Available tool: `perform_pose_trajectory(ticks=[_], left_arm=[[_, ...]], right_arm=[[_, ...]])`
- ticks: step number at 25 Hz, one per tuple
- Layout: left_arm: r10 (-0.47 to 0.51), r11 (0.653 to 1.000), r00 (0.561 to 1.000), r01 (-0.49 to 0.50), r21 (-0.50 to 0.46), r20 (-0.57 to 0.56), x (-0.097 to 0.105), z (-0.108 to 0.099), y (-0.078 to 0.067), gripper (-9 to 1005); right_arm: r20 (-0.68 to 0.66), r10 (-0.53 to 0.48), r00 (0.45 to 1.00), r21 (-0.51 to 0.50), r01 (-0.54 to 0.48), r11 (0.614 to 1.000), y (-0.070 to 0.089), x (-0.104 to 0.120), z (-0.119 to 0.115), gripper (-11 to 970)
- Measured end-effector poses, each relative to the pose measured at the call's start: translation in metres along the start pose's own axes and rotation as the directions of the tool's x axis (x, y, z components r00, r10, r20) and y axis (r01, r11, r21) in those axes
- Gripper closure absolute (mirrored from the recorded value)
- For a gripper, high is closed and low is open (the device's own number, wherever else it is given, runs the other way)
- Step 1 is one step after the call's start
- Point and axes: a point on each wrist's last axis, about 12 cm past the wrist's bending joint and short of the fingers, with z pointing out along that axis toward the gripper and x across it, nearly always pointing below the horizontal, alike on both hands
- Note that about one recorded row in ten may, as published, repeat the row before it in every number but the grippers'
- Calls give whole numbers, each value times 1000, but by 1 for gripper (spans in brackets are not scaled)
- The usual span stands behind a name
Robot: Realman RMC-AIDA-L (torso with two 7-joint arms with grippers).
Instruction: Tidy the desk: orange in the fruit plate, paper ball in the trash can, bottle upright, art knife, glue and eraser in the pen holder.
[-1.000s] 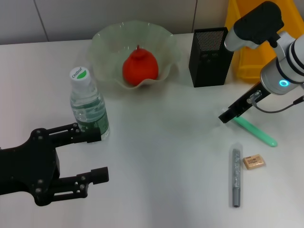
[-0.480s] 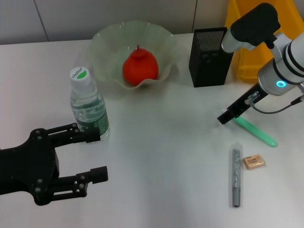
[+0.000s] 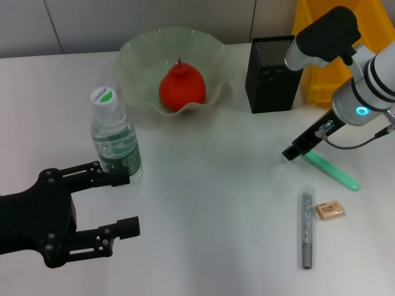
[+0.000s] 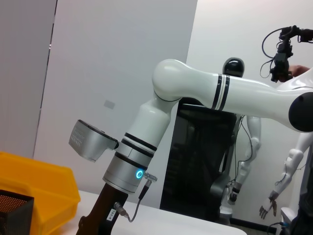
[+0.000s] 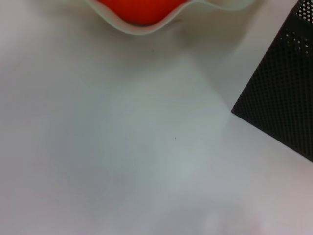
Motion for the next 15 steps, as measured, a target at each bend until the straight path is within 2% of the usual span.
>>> perform_pose_trajectory(ticks=[2, 7, 15], left_arm=[[-1, 1000, 1000, 1, -1, 0, 0, 0, 0, 255], [-3, 1000, 1000, 3, -3, 0, 1, -1, -1, 255], [-6, 1000, 1000, 6, -2, 0, 2, -1, -2, 255]], right_arm=[[1, 2, 1000, 0, -2, 1000, 0, 0, 0, 305], [3, 8, 1000, 1, -8, 1000, 0, -1, -1, 521], [-7, 16, 1000, 0, -16, 1000, 0, 2, 0, 576]])
